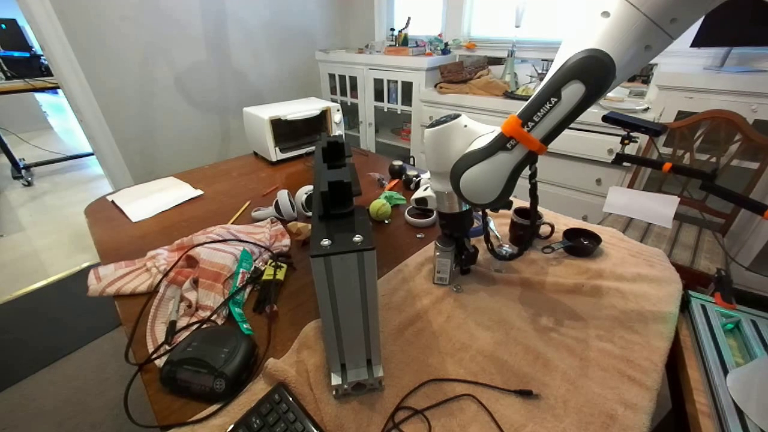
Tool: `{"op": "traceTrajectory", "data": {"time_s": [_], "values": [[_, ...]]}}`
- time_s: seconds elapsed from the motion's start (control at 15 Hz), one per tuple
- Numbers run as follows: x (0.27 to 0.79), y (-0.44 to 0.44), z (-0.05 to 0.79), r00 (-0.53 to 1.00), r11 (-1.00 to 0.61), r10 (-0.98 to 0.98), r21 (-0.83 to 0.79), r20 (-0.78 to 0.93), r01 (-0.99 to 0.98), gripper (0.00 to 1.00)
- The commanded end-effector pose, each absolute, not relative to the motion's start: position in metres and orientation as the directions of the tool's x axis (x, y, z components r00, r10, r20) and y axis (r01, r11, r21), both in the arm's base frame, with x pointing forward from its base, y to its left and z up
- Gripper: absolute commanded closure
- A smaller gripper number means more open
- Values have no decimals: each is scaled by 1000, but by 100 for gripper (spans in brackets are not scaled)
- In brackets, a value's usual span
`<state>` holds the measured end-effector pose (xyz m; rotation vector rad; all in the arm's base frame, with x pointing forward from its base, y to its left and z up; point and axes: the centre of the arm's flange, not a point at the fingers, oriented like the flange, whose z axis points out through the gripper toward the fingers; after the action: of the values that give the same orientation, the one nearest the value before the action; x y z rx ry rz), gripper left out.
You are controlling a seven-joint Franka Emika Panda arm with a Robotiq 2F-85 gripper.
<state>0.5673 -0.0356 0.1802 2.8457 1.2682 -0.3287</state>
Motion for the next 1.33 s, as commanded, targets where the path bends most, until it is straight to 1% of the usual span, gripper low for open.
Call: {"op": "traceTrajectory", "data": {"time_s": [0.0, 0.07, 0.13, 0.33, 0.4, 0.47, 0.53, 0.6, 0.73, 0.8, 0.87, 0.93, 1.07, 1.13, 1.27], "values": [[568, -47, 169, 649, -677, 726, -73, -227, 732, 45], [568, -48, 168, 649, -678, 725, -74, -229, 731, 39], [567, -50, 167, 646, -676, 727, -74, -233, 733, 31], [565, -58, 165, 613, -643, 751, -62, -244, 763, 9], [565, -61, 165, 604, -635, 757, -58, -250, 771, 6], [565, -62, 165, 597, -628, 760, -54, -257, 776, 9], [565, -63, 165, 592, -623, 763, -53, -261, 780, 6], [566, -63, 165, 586, -618, 766, -53, -265, 784, 12], [566, -62, 167, 577, -610, 772, -55, -266, 791, 15], [565, -61, 169, 576, -611, 773, -64, -266, 789, 21], [564, -59, 172, 577, -612, 772, -70, -266, 787, 26], [563, -59, 174, 577, -611, 774, -69, -260, 788, 33], [560, -57, 179, 583, -616, 772, -70, -253, 785, 30], [559, -57, 182, 586, -618, 771, -71, -249, 783, 38], [557, -55, 188, 587, -617, 772, -68, -243, 784, 26]]}}
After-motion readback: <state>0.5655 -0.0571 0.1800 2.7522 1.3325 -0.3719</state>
